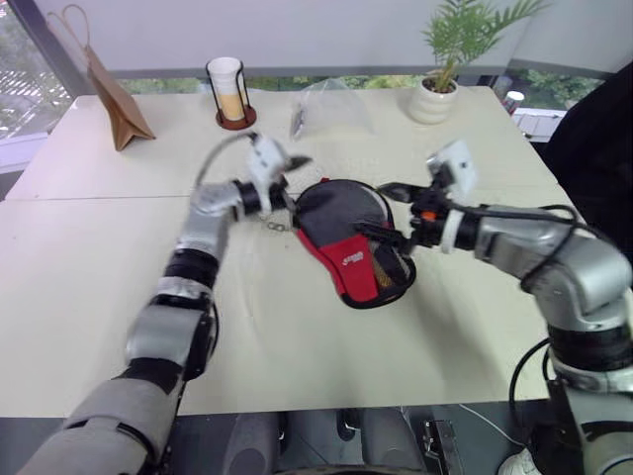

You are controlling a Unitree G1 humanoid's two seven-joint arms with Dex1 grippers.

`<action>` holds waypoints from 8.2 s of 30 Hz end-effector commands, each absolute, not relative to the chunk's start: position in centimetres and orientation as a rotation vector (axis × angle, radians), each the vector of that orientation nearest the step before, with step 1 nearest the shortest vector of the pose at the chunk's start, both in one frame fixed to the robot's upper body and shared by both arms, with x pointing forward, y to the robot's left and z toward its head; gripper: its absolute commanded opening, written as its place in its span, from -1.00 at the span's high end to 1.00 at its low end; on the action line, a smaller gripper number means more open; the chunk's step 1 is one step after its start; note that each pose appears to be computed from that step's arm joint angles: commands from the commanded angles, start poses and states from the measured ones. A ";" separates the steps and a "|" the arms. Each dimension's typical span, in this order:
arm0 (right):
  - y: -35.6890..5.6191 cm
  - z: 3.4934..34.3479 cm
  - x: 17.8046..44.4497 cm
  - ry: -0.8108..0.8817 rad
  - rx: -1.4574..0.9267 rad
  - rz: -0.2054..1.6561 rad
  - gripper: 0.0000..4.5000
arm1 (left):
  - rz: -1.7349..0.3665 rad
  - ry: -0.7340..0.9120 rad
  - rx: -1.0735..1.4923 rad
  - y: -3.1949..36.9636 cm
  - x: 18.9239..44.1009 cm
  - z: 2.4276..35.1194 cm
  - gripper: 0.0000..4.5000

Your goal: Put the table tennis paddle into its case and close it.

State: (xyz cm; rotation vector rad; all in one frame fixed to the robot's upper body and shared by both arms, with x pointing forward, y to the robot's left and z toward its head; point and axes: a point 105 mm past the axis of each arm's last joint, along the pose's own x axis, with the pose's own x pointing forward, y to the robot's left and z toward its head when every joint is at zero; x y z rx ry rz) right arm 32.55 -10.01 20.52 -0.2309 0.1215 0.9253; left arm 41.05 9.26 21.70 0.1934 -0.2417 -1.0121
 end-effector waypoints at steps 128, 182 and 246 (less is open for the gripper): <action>-17.4 8.4 25.1 0.882 0.212 0.851 0.69 | -1.064 -0.152 0.352 13.9 33.9 21.8 -1.00; -8.8 6.4 32.6 0.369 -0.428 1.110 -0.75 | -1.070 0.179 0.456 15.9 39.5 13.0 -1.00; -5.7 0.5 30.0 0.598 -0.495 1.060 -0.78 | -1.014 -0.147 0.740 -8.1 41.3 16.5 0.97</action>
